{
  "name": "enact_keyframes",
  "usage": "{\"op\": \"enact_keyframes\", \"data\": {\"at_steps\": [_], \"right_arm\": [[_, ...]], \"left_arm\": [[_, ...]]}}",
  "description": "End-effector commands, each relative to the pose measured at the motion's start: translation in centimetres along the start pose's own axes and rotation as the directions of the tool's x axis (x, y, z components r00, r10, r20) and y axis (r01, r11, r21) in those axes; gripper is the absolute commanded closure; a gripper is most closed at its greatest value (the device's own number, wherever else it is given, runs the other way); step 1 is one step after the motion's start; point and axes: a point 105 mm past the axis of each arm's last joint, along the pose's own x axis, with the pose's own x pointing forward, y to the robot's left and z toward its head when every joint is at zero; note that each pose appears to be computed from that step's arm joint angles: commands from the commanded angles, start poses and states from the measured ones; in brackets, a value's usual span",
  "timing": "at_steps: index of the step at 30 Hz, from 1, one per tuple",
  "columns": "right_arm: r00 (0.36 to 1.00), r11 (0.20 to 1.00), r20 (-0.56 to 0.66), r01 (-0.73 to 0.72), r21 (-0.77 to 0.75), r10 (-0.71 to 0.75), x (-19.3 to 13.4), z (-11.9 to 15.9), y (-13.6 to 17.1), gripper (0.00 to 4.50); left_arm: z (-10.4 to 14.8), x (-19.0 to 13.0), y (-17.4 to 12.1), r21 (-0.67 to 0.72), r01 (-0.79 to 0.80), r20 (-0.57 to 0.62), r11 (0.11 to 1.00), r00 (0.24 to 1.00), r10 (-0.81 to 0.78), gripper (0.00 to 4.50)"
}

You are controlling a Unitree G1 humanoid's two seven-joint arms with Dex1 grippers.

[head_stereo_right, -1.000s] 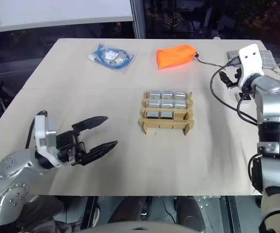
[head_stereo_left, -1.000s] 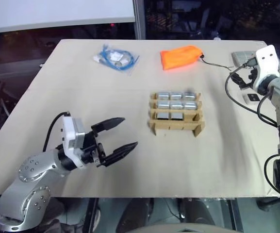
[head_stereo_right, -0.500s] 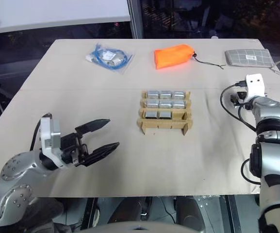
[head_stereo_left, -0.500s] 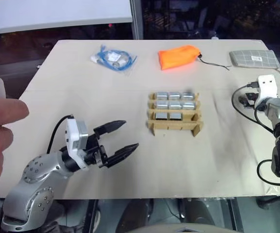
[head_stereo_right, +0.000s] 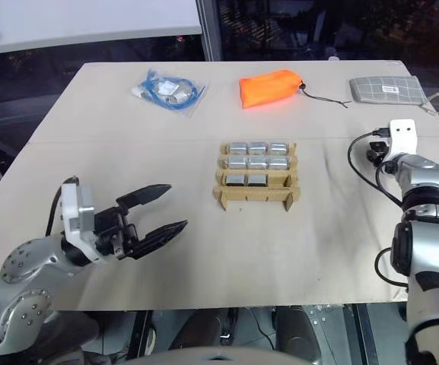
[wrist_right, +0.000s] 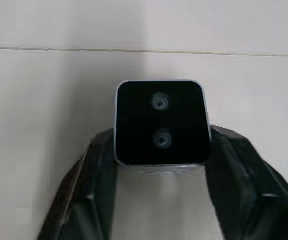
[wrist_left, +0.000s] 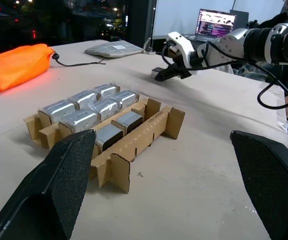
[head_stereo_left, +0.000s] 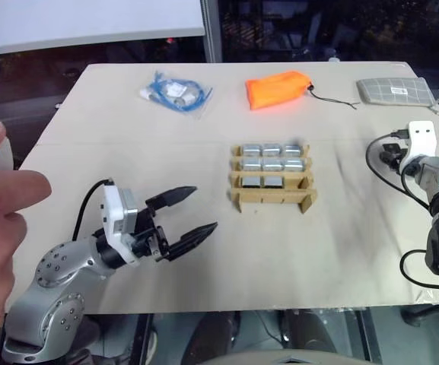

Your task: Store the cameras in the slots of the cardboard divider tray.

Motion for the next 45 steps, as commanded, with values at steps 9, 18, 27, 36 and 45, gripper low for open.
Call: {"op": "enact_keyframes", "data": {"at_steps": [9, 18, 27, 36, 45], "right_arm": [[0.7, 0.66, 0.314, -0.296, -0.69, 0.642, -11.7, 7.3, 12.0, 2.59], [0.441, 0.4, 0.25, -0.288, -0.87, 0.862, -20.4, 5.0, 23.2, 2.59], [0.385, 0.388, 0.277, -0.249, -0.887, 0.88, -21.5, 5.5, 25.0, 2.59], [0.372, 0.399, 0.294, -0.243, -0.884, 0.88, -21.6, 5.8, 25.6, 2.59], [0.373, 0.401, 0.297, -0.241, -0.884, 0.879, -21.5, 5.9, 25.7, 2.59]], "left_arm": [[4.1, 3.6, 1.8, -0.277, -0.04, 0.052, 0.96, 0.997, 0.057, 0.0], [5.0, 8.1, 2.2, -0.536, 0.05, 0.004, 0.843, 0.998, -0.056, 0.0], [4.6, 9.2, 2.2, -0.627, 0.054, -0.033, 0.777, 0.995, -0.095, 0.0], [4.8, 9.5, 2.2, -0.627, 0.06, -0.036, 0.777, 0.994, -0.105, 0.0], [4.9, 9.6, 2.3, -0.621, 0.063, -0.029, 0.781, 0.994, -0.103, 0.0]]}}
